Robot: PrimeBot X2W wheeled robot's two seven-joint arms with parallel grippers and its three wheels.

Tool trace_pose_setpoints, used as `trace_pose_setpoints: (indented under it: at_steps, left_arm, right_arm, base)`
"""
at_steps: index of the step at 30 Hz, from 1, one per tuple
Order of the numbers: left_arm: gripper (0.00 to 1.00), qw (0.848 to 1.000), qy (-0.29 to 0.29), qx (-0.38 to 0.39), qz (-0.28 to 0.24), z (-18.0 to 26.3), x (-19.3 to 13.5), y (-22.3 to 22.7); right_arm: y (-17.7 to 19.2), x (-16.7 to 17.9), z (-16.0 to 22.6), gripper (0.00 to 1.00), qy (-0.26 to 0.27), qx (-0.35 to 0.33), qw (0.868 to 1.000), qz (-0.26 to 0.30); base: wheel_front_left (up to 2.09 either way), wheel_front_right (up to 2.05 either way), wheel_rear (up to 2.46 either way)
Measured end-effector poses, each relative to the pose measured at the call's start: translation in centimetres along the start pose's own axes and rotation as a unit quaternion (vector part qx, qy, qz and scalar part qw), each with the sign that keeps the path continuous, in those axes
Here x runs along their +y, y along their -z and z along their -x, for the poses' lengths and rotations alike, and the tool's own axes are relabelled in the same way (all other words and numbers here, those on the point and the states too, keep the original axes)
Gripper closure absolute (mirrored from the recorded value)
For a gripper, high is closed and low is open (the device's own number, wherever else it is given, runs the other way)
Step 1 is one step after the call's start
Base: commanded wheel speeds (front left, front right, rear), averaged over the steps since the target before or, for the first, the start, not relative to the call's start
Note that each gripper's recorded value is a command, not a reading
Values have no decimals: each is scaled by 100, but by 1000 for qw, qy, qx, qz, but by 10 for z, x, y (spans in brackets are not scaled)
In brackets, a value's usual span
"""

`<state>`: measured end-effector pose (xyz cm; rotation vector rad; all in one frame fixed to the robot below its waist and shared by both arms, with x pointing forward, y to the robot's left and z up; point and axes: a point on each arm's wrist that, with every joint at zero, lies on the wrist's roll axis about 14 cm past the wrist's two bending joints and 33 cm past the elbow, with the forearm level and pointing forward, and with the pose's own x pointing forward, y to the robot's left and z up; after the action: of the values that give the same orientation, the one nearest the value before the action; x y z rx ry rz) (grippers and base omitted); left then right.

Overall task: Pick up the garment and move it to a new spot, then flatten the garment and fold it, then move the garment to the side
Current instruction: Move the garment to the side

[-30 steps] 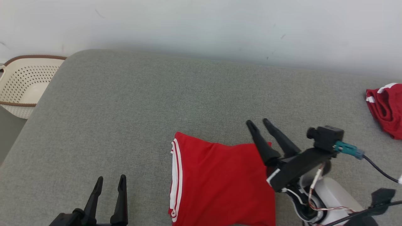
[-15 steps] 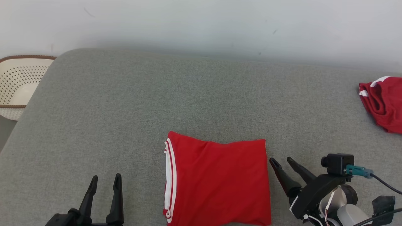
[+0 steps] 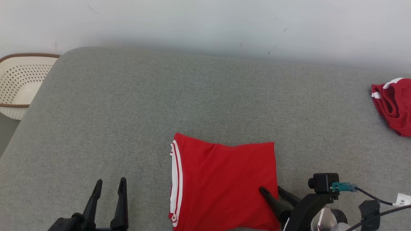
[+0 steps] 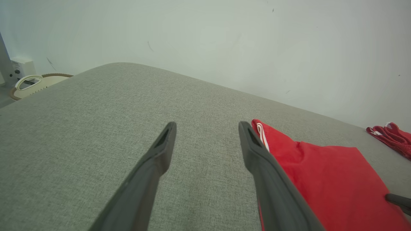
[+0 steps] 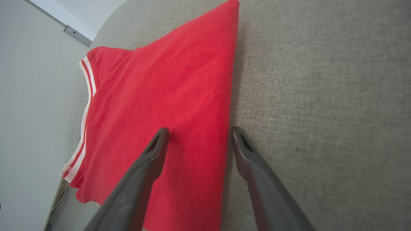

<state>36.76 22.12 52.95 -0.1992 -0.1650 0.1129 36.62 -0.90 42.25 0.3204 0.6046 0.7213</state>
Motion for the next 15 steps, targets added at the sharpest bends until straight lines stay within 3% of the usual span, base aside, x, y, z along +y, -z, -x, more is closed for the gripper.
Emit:
trace_pose_setpoints:
  at_steps: [4, 5, 6, 7, 8, 15]
  left_arm:
    - [0, 1000, -1, 1, 0, 1, 1, 0]
    - [0, 1000, -2, 1, 1, 1, 1, 0]
    - [0, 1000, -2, 1, 1, 1, 2, 1]
    - [0, 1000, -2, 1, 1, 1, 2, 1]
    - [0, 1000, -3, 2, 1, 2, 2, 1]
    - [0, 1000, -7, 6, 2, 2, 3, 3]
  right_arm:
    - [10, -1, -3, 0, 2, 16, 1000, -7]
    - [11, 1, -4, 15, 0, 18, 1000, -10]
    - [12, 2, -5, 53, -2, 20, 1000, -10]
    - [13, 4, -7, 67, -4, 22, 1000, -11]
    - [14, 5, -8, 98, -6, 24, 1000, -12]
    - [4, 7, -15, 100, -13, 8, 1000, -2]
  base:
    - [0, 0, 0]
    - [0, 0, 0]
    - [0, 0, 0]
    - [0, 0, 0]
    - [0, 0, 0]
    - [0, 0, 0]
